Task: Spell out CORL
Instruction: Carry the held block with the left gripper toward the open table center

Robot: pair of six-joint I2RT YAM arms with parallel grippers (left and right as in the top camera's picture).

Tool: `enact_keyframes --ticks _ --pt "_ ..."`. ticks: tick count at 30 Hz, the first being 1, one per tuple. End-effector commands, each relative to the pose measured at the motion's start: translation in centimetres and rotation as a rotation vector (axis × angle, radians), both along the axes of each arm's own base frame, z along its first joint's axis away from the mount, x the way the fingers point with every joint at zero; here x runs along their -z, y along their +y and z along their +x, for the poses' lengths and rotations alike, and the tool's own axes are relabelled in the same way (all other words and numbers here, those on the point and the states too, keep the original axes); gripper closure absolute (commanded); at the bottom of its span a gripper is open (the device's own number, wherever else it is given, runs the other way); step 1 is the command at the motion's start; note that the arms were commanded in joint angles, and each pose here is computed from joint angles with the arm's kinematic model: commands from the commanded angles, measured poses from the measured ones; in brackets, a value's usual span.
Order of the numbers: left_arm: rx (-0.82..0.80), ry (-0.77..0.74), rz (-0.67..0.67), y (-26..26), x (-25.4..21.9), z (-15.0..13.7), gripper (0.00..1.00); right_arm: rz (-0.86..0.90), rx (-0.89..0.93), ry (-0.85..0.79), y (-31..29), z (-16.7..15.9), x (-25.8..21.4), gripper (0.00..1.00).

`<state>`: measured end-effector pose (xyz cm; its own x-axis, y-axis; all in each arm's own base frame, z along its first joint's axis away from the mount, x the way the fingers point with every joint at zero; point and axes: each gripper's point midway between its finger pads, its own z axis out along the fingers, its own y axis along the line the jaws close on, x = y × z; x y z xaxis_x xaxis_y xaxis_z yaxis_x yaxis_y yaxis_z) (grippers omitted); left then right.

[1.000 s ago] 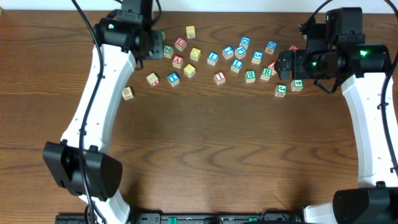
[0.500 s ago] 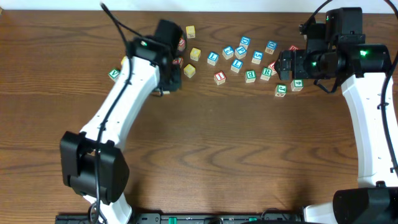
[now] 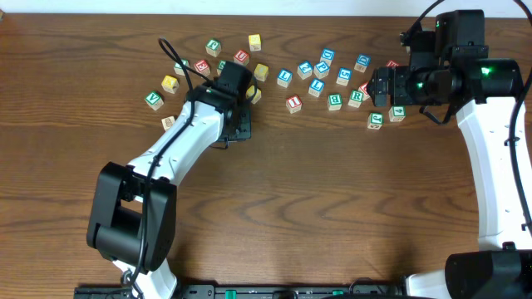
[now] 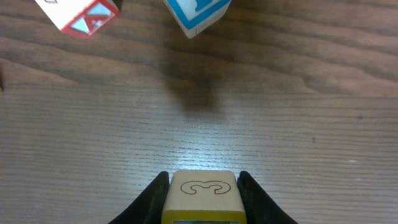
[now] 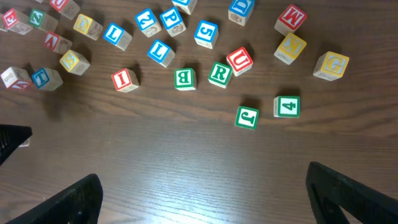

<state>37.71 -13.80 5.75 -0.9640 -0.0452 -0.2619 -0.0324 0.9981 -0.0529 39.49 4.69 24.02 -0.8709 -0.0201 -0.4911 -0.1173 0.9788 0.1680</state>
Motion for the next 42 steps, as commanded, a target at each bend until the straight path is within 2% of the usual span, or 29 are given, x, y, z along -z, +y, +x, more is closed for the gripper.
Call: enact_keyframes --ticks 1,12,35,42 --pt "0.020 0.005 0.005 -0.1 0.9 -0.2 0.70 -0.002 -0.016 -0.009 0.2 0.3 -0.2 0.01" --pt "0.024 -0.049 -0.015 -0.4 1.6 0.8 0.70 0.004 -0.012 -0.003 0.3 0.2 -0.2 0.01" --pt "0.085 -0.016 0.017 -0.3 3.3 0.5 0.70 0.003 -0.012 -0.003 0.3 0.2 -0.2 0.01" --pt "0.151 -0.017 0.035 -0.3 3.4 0.5 0.70 0.004 -0.012 -0.003 0.3 0.2 -0.2 0.01"
